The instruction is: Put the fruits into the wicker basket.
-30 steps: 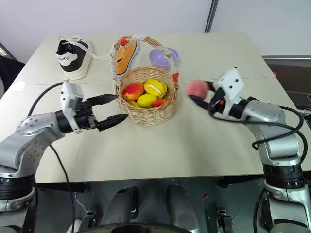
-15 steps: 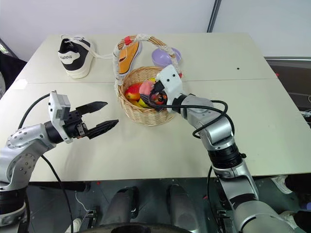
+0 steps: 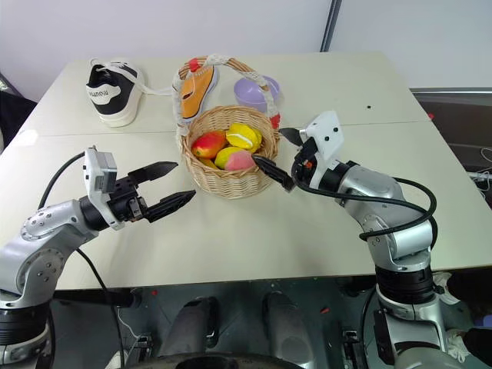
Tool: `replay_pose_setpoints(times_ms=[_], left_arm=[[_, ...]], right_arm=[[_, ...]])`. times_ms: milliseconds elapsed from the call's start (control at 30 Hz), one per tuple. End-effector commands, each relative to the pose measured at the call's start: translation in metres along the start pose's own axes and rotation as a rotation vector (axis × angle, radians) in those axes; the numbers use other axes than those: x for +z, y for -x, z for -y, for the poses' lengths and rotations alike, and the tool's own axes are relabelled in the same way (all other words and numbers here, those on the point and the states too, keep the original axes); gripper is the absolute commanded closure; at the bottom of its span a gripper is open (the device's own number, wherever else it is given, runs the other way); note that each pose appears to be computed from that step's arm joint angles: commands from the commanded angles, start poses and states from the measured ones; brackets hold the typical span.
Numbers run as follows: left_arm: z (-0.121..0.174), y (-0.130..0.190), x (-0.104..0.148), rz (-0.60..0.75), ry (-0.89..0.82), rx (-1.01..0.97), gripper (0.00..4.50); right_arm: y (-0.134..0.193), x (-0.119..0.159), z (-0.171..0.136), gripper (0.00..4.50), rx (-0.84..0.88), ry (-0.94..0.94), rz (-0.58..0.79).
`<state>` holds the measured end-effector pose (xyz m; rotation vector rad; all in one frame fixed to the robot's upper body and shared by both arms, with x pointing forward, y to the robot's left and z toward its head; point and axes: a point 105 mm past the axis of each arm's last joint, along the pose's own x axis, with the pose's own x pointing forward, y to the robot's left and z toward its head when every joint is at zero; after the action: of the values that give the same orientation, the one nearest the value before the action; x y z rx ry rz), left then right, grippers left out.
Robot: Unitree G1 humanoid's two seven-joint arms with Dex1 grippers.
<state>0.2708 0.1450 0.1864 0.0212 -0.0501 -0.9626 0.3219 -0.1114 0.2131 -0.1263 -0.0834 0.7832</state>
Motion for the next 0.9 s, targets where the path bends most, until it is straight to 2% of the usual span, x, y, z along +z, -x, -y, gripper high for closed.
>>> replay_pose_setpoints(times_ms=[33, 200, 233, 333, 467, 533, 667, 800, 900], left_arm=[[0.002, -0.007, 0.009, 0.041, -0.018, -0.033, 0.0], [0.005, -0.01, 0.008, 0.041, -0.017, -0.042, 0.0], [0.005, -0.01, 0.008, 0.043, -0.018, -0.042, 0.0], [0.006, -0.01, 0.009, 0.049, -0.018, -0.038, 0.0], [0.01, -0.011, 0.007, 0.052, -0.011, -0.041, 0.0], [0.013, -0.013, 0.006, 0.052, -0.008, -0.046, 0.0], [0.013, -0.016, 0.006, 0.058, -0.008, -0.054, 0.0], [0.012, -0.019, 0.006, 0.056, -0.011, -0.066, 0.0], [0.011, -0.022, 0.005, 0.056, -0.012, -0.076, 0.0]], right_arm=[[-0.017, 0.003, 0.026, 0.07, -0.159, 0.005, 0.05], [-0.037, -0.001, 0.043, 0.07, -0.221, -0.006, 0.086], [-0.038, -0.001, 0.043, 0.31, -0.218, -0.009, 0.091], [-0.04, 0.002, 0.042, 1.4, -0.193, -0.037, 0.12], [-0.037, 0.008, 0.044, 3.62, -0.207, -0.037, 0.145], [-0.032, 0.013, 0.048, 4.48, -0.236, -0.011, 0.156], [-0.005, 0.023, 0.065, 4.48, -0.32, 0.02, 0.194], [0.047, 0.03, 0.107, 4.48, -0.538, 0.087, 0.207], [0.079, 0.026, 0.134, 4.48, -0.681, 0.137, 0.167]])
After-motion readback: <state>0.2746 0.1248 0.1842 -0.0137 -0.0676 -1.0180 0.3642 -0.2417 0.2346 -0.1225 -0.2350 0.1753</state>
